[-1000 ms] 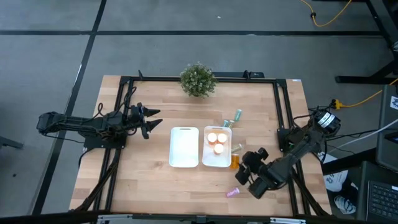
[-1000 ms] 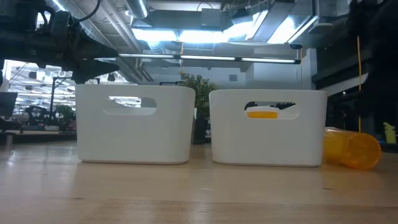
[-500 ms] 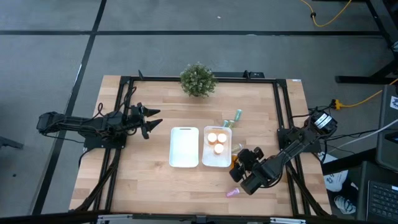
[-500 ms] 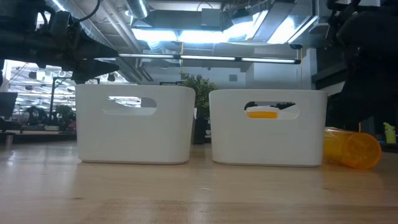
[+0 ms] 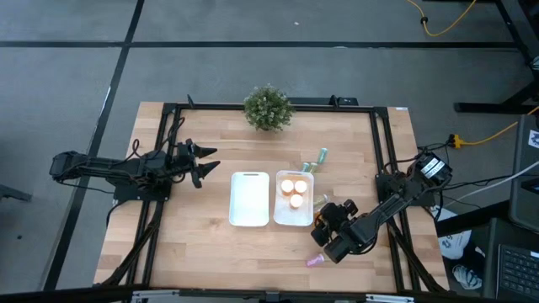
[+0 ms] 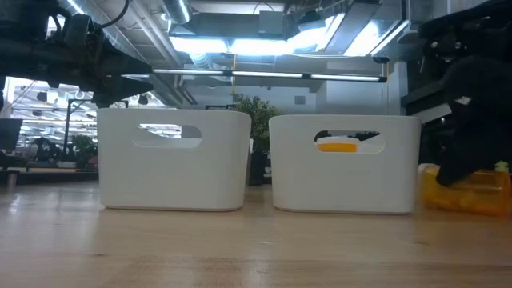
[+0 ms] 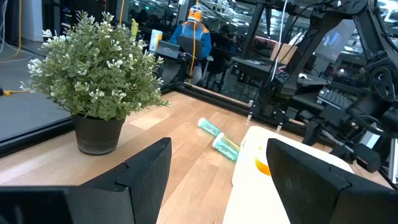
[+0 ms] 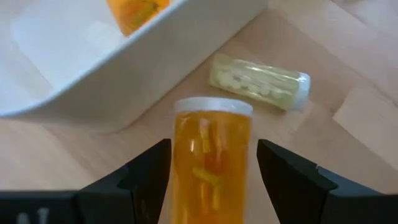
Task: Pick and place medicine bottles into bin by pill shape (circle, oval)
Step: Put the orange capsule bottle into the right white bin
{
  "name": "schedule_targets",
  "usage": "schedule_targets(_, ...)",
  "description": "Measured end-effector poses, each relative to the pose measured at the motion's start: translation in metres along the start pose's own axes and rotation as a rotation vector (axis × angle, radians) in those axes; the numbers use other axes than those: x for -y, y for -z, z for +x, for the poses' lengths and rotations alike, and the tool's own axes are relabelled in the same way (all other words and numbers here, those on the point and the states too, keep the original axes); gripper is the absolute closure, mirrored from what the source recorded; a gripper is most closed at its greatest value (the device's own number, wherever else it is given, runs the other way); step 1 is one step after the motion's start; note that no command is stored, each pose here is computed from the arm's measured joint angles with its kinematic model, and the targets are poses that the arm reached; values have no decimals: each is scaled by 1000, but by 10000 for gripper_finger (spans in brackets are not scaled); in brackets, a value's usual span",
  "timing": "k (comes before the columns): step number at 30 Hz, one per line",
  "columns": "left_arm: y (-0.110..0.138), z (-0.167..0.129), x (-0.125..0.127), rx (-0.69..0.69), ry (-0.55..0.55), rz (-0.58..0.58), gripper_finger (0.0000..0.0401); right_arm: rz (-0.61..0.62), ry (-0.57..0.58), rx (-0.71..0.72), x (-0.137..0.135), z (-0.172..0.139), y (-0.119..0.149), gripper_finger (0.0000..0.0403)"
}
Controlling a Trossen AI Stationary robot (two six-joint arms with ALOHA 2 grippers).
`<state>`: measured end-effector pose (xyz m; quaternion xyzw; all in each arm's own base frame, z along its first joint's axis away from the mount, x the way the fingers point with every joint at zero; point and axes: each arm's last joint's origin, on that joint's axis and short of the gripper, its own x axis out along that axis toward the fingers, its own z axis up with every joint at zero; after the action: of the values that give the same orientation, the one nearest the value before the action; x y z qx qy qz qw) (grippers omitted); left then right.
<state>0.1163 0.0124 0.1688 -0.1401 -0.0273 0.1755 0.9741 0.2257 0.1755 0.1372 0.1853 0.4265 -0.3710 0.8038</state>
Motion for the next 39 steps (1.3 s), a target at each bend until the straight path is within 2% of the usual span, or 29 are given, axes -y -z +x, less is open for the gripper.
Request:
schedule_targets(7, 0, 0, 0, 0, 0, 0, 146, -61, 36, -89, 5, -3, 6, 164)
schedule_targets(19, 0, 0, 0, 0, 0, 0, 146, -269, 46, -149, 7, 1, 1, 164)
schedule_targets(25, 0, 0, 0, 0, 0, 0, 146, -280, 42, -264, 7, 5, -3, 164)
schedule_targets(33, 0, 0, 0, 0, 0, 0, 146, -289, 55, -247, 9, 4, -6, 164)
schedule_targets(39, 0, 0, 0, 0, 0, 0, 146, -270, 17, -202, 12, -7, -15, 164)
